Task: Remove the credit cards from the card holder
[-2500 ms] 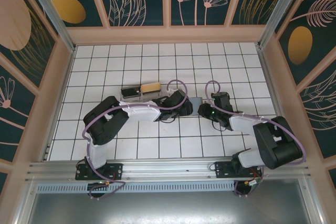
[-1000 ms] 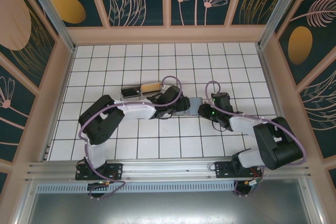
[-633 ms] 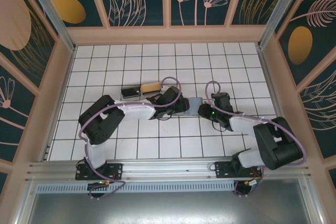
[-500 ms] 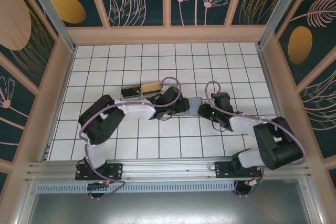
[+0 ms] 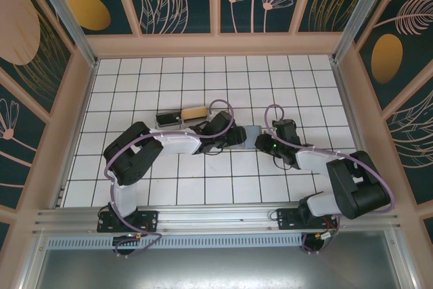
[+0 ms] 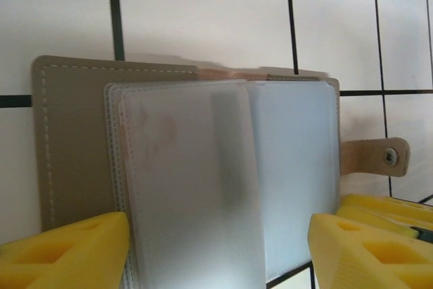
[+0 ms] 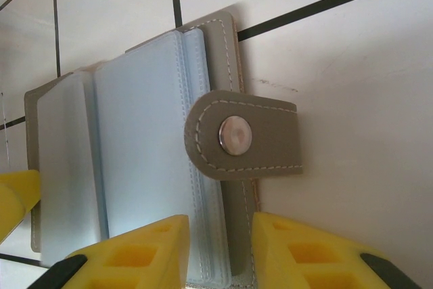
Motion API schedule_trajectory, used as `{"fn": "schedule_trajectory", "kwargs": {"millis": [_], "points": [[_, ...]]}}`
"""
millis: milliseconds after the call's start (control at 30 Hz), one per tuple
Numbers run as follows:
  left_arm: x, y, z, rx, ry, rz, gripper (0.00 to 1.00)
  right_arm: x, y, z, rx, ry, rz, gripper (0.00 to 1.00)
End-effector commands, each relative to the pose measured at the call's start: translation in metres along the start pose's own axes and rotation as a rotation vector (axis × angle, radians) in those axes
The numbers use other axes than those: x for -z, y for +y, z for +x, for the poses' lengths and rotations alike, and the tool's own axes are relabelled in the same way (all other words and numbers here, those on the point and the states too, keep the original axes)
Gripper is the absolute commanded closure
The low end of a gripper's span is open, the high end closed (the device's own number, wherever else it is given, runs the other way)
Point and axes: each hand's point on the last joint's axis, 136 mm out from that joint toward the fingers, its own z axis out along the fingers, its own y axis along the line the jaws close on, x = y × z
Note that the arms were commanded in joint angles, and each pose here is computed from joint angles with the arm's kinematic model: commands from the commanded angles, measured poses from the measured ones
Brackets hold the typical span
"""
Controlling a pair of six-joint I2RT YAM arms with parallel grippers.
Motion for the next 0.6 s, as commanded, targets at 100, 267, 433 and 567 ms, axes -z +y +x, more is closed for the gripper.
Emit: {"fn": "schedule_trajectory", "kwargs": {"millis": [100, 267, 433, 567], "points": [[-0.0074, -0.0049, 0.0109, 0.011, 0.039, 0.054, 0.28, -0.0009, -0.0083, 0.0178, -0.020, 0.052, 0.019, 0.67], [-0.0042, -0.0050, 0.0076, 0.004, 0.027, 0.044, 0.21, -0.0012, -0.0081, 0.0180, -0.019, 0.052, 0.018, 0.67], [-0.0026, -0.0060, 0.0052, -0.010, 0.018, 0.043, 0.06, -0.0008, -0.0080, 0.0177, -0.020, 0.051, 0.018, 0.67], [-0.0021, -0.0103, 0.0036, -0.021, 0.015, 0.059, 0.01, -0.0011, -0.0083, 0.0180, -0.020, 0.053, 0.019, 0.67]]}}
